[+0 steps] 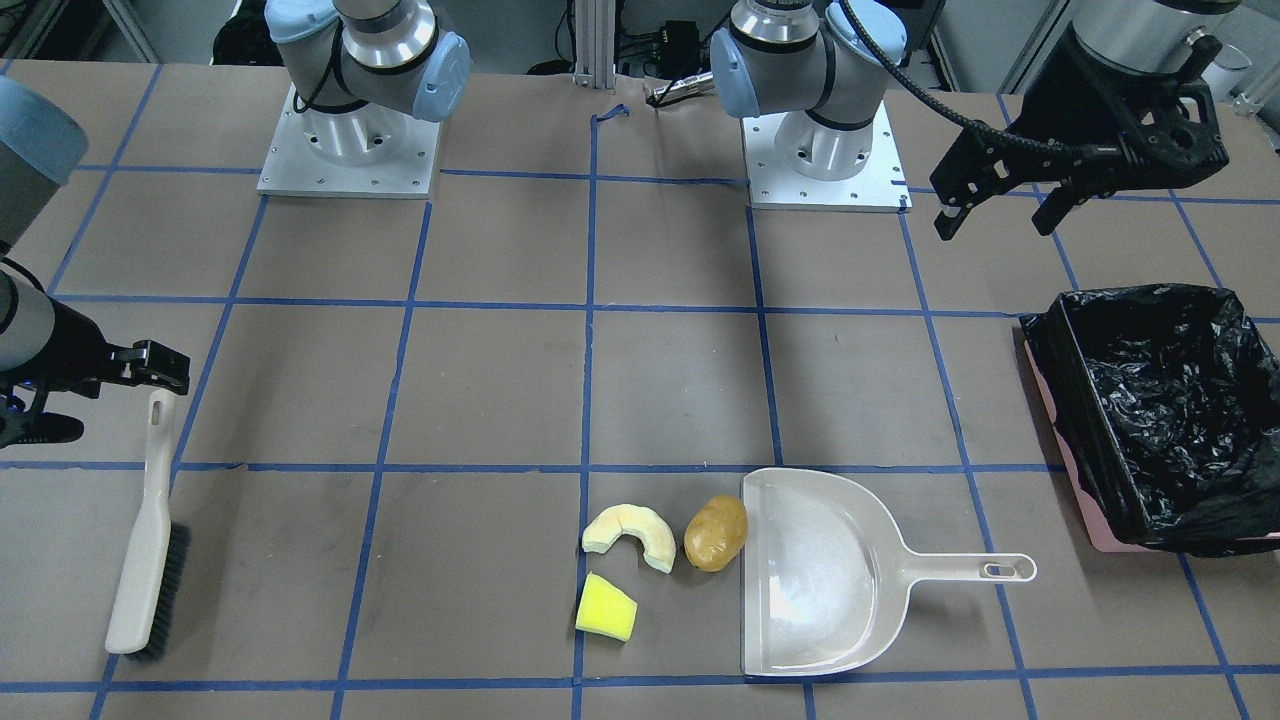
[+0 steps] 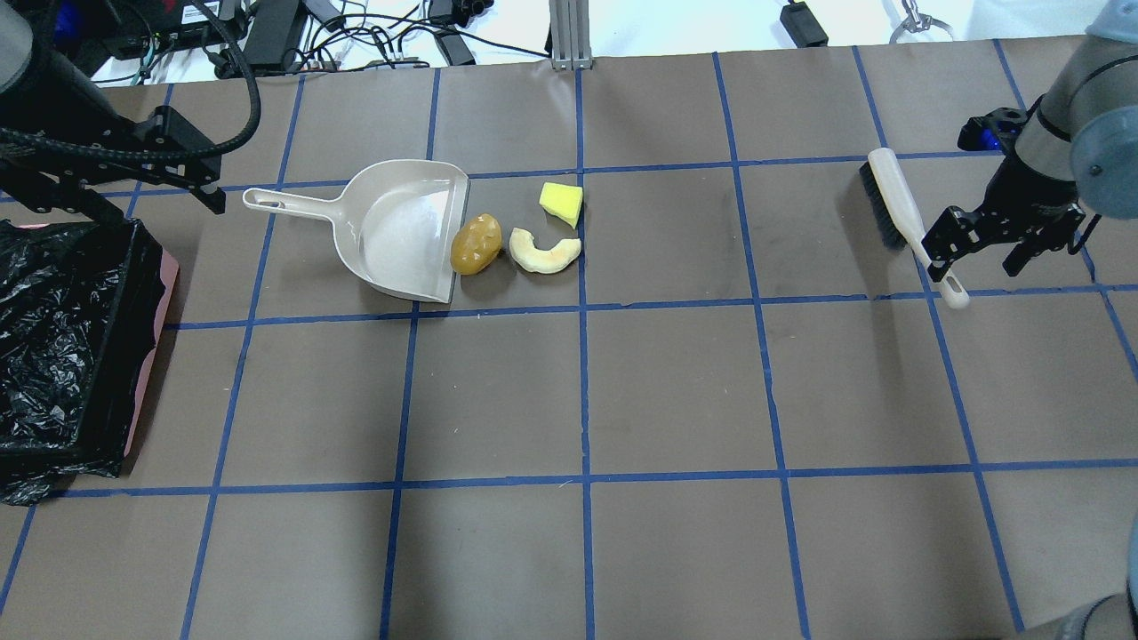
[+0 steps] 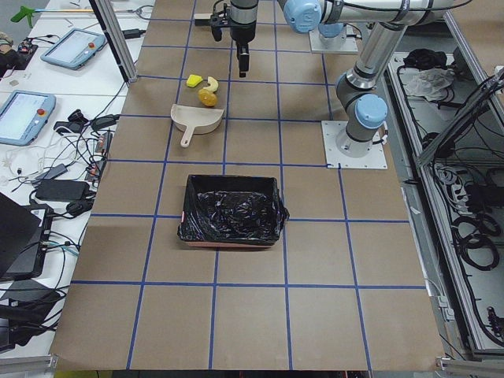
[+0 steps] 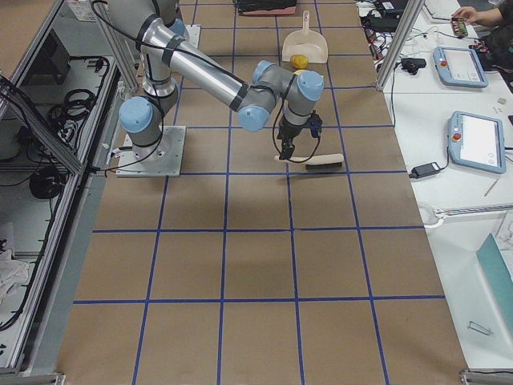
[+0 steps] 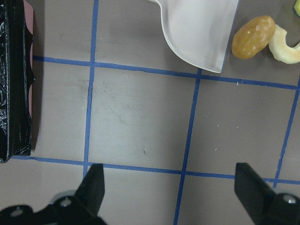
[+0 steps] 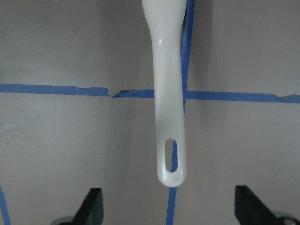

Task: Sweep and dump trash into bin
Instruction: 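Lower the right gripper and grasp the brush handle, lift it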

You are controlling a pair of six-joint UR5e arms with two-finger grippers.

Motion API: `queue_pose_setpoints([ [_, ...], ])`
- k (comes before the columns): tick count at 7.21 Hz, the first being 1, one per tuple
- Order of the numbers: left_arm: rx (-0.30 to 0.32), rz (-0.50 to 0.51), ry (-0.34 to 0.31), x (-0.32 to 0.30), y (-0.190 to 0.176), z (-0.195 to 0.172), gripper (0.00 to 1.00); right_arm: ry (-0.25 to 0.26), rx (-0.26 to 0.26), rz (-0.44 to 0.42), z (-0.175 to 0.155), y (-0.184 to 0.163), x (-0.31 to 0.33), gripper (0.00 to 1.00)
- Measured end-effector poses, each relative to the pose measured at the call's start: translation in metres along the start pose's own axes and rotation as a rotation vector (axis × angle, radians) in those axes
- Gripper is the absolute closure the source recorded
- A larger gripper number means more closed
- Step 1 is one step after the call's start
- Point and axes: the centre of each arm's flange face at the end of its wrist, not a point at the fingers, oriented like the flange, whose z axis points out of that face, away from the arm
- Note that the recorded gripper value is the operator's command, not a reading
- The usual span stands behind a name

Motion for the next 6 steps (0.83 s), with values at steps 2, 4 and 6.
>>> queue_pose_setpoints([
  [2, 0.001, 0.000, 0.000, 0.000, 0.000, 0.000, 0.00, -0.005, -0.018, 0.002, 0.021, -0.011, 0.004, 0.01],
  [4, 0.001, 0.000, 0.000, 0.000, 0.000, 0.000, 0.00, -0.007, -0.026, 0.002, 0.035, -0.019, 0.007, 0.01],
  [6, 0.001, 0.000, 0.000, 0.000, 0.000, 0.000, 0.00, -0.015, -0.043, 0.004, 0.048, -0.024, 0.008, 0.06],
])
